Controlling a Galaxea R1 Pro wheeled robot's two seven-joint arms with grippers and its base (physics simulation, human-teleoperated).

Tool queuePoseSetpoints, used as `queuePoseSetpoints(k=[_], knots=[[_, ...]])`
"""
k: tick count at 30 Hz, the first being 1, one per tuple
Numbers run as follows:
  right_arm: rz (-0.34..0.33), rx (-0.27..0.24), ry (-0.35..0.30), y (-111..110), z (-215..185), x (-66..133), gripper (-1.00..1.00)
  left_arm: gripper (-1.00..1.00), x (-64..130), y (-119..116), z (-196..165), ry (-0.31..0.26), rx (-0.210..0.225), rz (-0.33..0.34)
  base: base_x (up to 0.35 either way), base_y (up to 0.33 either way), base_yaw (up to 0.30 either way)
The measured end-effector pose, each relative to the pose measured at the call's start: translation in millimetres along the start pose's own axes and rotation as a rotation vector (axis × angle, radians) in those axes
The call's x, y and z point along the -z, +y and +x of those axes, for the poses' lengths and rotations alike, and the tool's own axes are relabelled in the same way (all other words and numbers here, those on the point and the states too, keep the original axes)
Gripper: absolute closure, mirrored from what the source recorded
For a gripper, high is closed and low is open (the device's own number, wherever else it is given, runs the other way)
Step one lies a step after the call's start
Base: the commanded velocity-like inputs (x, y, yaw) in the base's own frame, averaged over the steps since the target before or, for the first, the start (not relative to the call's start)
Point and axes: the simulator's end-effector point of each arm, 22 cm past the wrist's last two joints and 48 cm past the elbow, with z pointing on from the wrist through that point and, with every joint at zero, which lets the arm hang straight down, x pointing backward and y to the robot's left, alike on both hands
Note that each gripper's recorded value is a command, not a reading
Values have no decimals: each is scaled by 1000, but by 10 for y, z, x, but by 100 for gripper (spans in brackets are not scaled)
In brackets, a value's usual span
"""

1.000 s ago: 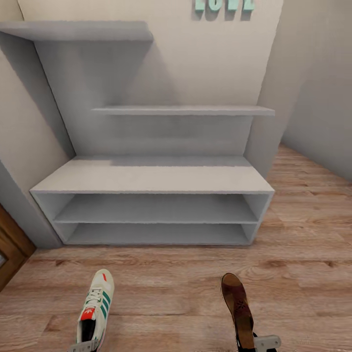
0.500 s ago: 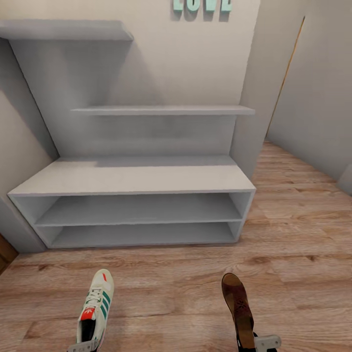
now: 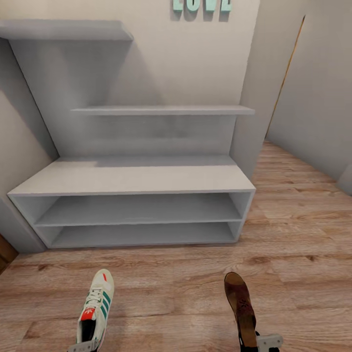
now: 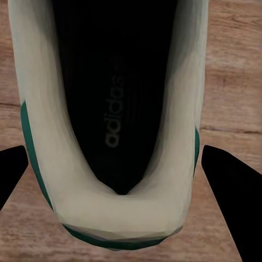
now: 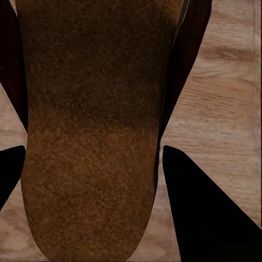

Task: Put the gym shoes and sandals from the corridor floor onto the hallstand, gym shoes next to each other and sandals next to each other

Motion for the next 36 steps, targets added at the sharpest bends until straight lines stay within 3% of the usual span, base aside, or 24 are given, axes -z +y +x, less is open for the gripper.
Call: queuePoseSetpoints(k=[3,6,10,13,18,22,26,33,36], knots=[[71,-42,6,-270,25,0,100,100,-15,-1,-17,1,2,-3,0,0,0],[173,-95,10,-714,60,24,100,100,-40,-7,-51,-1,3,-3,0,0,0],[347,-163,-15,-1533,13,110,100,100,-82,-23,-75,14,9,-2,0,0,0],[455,-188,-33,-2084,-13,229,100,100,-217,-96,-192,45,24,7,0,0,0],[562,-202,-42,-2666,-10,408,100,100,-507,-254,-539,99,40,33,0,0,0],[591,-201,-14,-2875,42,471,100,100,-710,-381,-884,126,44,52,0,0,0],[612,-209,36,-3016,137,519,100,100,-908,-676,-1333,146,42,93,0,0,0],[617,-222,58,-3022,179,523,100,100,-1094,-1136,-2021,173,-1,147,0,0,0],[606,-228,63,-2942,196,499,100,100,-1142,-1192,-2288,156,-23,136,0,0,0]])
